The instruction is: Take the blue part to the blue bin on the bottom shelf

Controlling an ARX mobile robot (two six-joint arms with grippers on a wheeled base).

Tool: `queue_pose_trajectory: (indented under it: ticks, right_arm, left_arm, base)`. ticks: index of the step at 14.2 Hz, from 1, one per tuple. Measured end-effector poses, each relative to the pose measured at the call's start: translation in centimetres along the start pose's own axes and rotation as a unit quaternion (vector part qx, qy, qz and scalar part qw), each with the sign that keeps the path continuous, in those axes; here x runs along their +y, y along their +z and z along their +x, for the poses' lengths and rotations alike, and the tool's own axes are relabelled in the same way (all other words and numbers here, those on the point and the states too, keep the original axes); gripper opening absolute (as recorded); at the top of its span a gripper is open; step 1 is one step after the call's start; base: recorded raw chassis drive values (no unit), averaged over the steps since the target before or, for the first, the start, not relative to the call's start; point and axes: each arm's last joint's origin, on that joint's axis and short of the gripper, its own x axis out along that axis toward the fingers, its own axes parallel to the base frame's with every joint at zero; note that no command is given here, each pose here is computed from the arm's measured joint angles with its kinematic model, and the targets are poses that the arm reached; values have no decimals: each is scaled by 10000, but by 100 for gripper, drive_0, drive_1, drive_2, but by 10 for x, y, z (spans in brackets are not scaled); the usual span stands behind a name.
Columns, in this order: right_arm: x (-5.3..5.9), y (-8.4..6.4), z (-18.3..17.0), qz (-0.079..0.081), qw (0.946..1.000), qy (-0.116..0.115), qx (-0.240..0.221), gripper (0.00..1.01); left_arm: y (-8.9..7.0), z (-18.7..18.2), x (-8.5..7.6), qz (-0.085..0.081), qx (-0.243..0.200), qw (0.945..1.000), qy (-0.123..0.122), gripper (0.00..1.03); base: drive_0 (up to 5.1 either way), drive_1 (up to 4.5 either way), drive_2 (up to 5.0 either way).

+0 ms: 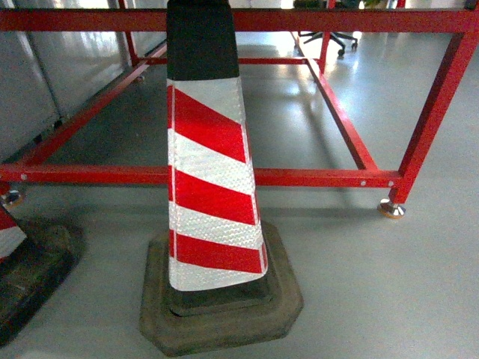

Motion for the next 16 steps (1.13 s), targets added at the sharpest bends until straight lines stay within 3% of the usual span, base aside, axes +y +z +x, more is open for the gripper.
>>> queue_pose_trajectory:
  ticks: [16]
  right_arm:
    - [0, 0, 0, 0, 10000, 2, 0, 98]
  left_arm:
    - [0, 0, 0, 0, 0, 10000, 0, 98]
  base:
    - [0, 0, 0]
